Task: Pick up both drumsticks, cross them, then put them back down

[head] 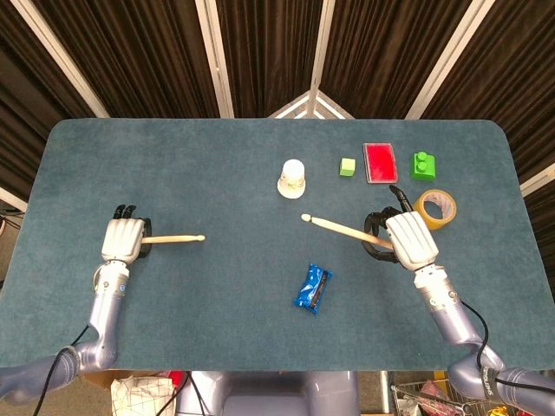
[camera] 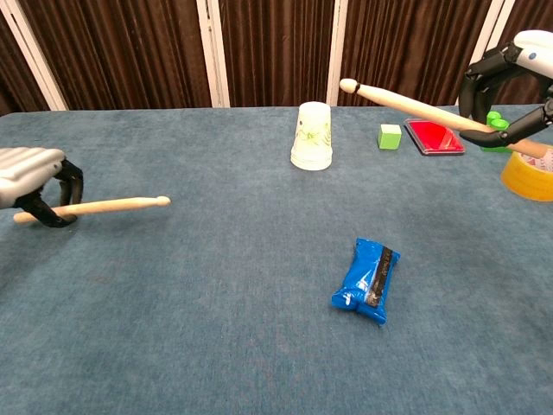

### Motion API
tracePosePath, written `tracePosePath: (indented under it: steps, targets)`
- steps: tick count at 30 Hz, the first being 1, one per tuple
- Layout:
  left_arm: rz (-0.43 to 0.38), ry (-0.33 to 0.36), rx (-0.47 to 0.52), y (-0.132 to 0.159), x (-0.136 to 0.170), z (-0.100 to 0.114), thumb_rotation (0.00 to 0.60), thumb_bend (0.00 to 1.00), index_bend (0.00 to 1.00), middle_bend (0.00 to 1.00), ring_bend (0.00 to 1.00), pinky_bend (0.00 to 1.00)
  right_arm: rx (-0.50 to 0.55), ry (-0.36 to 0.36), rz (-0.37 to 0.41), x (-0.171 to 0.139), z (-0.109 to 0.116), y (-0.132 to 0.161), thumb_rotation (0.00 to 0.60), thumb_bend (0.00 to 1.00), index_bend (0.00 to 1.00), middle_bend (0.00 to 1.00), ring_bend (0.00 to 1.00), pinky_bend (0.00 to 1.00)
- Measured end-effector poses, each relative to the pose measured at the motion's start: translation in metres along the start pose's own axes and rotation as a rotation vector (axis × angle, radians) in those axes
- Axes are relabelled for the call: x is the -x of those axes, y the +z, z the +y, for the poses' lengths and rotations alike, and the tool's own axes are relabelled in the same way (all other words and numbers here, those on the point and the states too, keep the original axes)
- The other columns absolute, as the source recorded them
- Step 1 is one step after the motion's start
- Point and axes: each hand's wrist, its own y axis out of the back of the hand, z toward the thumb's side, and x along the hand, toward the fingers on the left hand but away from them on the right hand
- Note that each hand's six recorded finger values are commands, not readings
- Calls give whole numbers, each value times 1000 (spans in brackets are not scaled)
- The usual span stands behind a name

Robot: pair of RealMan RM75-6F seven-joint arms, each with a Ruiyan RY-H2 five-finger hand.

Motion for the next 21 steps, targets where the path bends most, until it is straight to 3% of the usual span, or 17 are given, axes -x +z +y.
tracePosePath:
  steps: [14,21]
  targets:
    - [21,-45,12,12,-1,-7,600,509,427,439,66,49,-13,5,-22,0,3,-6,600,433,679,637,483,61]
    - [26,-39,31,9,2,13,600,509,262,237,0,0,-15,12,-38,0,1,-9,600,433,679,637,483,61]
